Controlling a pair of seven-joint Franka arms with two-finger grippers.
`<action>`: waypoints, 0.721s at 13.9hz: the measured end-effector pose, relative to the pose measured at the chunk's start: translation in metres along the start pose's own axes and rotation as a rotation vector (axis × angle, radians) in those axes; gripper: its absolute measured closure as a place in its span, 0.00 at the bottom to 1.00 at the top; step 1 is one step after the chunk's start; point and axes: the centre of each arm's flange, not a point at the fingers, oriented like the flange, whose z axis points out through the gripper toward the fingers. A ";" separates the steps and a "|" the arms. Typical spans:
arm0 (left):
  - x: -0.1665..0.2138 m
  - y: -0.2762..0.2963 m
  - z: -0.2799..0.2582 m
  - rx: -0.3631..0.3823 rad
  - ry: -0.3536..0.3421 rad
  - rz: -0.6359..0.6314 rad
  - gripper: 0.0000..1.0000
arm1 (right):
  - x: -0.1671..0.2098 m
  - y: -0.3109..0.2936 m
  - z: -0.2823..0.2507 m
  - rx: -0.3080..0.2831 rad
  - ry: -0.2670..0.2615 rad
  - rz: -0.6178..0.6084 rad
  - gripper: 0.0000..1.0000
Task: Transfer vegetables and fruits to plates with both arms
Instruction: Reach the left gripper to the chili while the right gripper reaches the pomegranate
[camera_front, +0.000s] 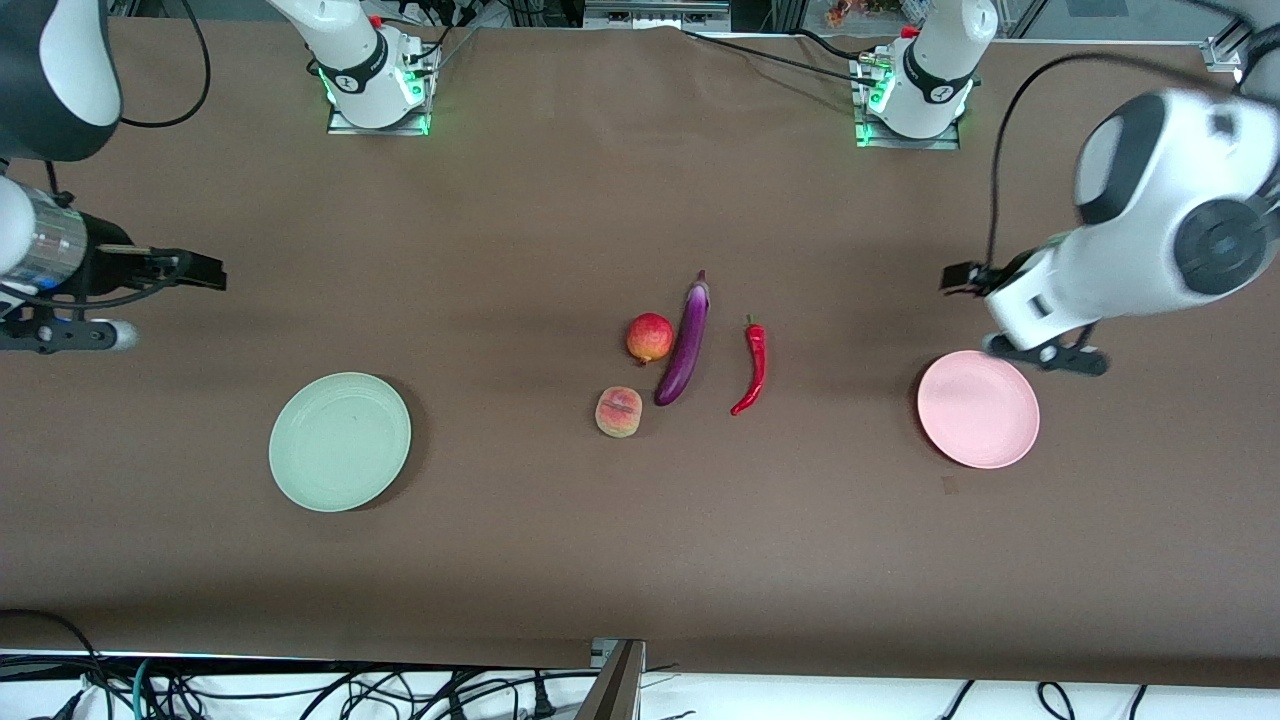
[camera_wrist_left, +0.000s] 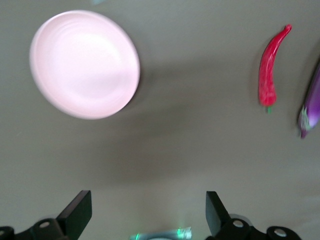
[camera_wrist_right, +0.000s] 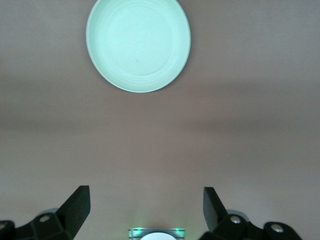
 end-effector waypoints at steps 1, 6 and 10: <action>0.014 0.016 0.017 -0.006 0.005 -0.016 0.00 | 0.006 -0.014 0.007 0.014 -0.001 0.017 0.00; 0.058 0.136 0.091 -0.013 0.077 -0.068 0.00 | 0.035 -0.121 0.071 0.070 -0.051 0.072 0.00; 0.083 0.206 0.171 -0.043 0.127 -0.096 0.00 | 0.037 -0.220 0.113 0.107 -0.054 0.213 0.00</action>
